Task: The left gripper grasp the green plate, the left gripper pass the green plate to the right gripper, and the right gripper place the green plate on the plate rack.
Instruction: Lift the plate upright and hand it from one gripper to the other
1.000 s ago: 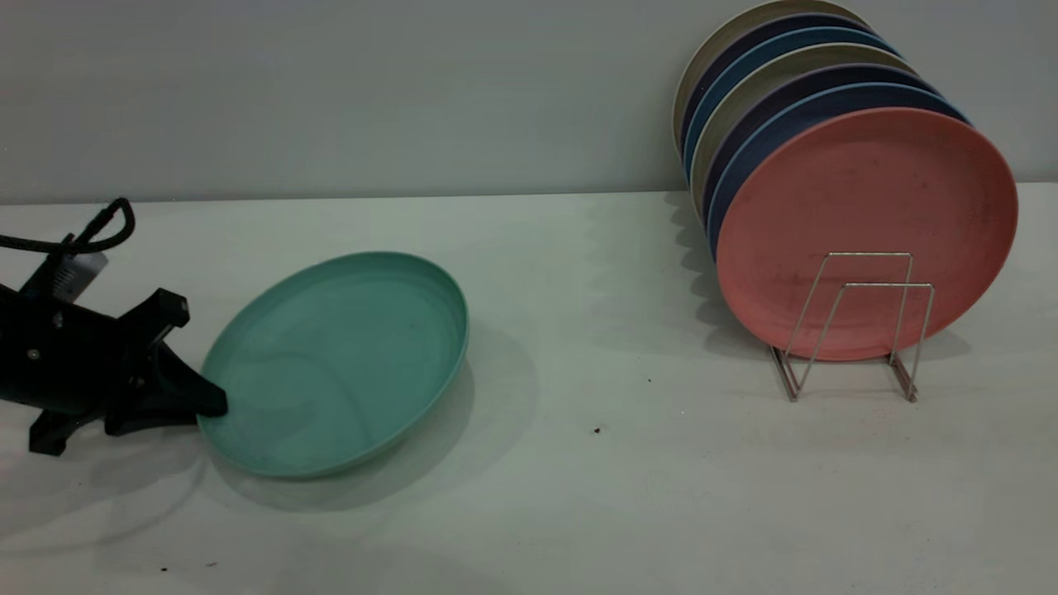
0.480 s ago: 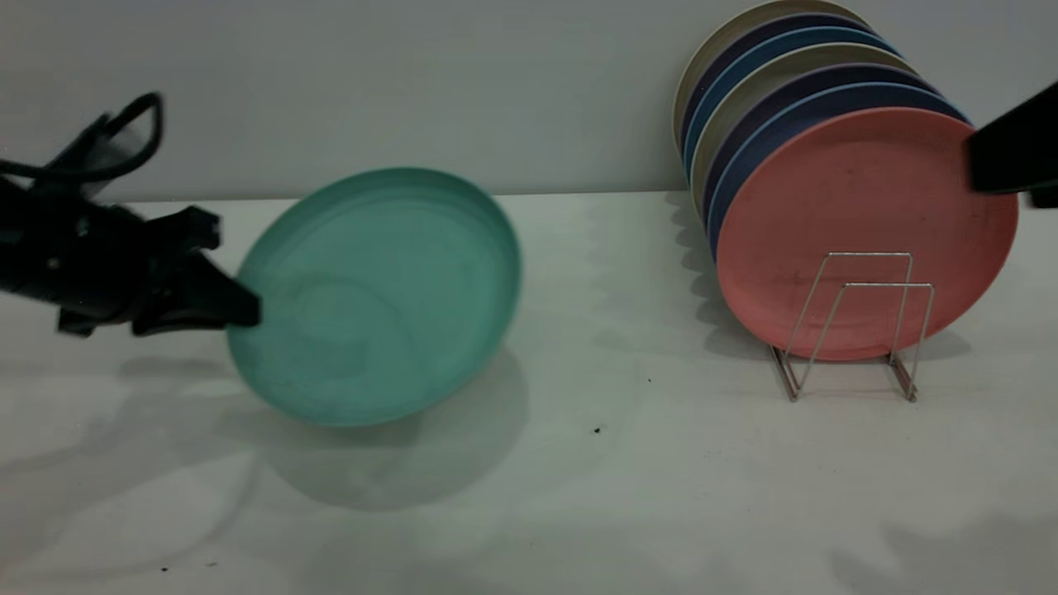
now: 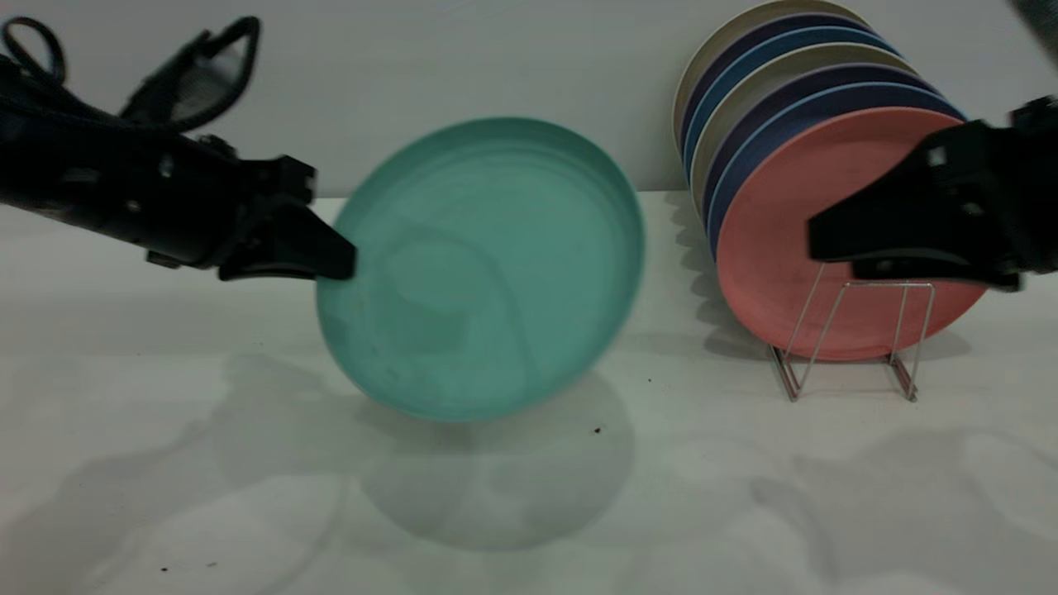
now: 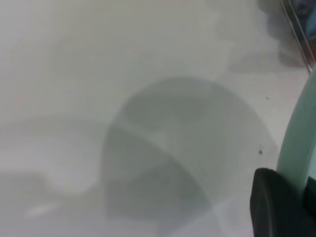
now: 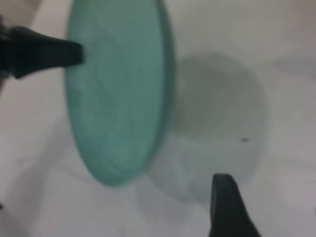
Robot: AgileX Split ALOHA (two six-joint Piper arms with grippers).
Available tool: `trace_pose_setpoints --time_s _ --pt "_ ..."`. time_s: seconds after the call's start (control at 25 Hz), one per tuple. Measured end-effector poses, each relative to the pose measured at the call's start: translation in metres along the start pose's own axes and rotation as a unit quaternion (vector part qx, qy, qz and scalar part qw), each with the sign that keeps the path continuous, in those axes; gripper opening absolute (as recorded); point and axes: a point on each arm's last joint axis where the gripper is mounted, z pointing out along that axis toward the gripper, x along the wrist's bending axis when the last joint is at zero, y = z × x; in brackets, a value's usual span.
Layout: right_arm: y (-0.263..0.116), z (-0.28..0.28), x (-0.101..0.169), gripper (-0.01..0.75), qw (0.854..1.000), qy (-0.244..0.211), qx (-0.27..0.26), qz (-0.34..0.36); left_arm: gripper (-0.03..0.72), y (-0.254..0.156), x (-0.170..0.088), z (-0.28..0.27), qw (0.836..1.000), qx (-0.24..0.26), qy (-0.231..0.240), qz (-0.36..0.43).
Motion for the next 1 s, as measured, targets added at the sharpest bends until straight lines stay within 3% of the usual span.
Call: trace_pose_setpoints --time_s 0.2,0.56,1.0 --pt "-0.003 0.013 -0.007 0.441 0.999 0.031 0.011 0.016 0.013 -0.004 -0.016 0.01 1.0 0.014 -0.002 0.02" --pt "-0.005 0.02 0.003 0.441 0.998 0.051 0.021 -0.001 0.013 -0.011 -0.043 0.024 0.999 0.027 -0.021 0.033" --pt "-0.006 0.022 0.002 0.441 0.999 0.04 0.028 -0.006 0.013 -0.018 -0.074 0.035 0.996 0.041 -0.059 0.057"
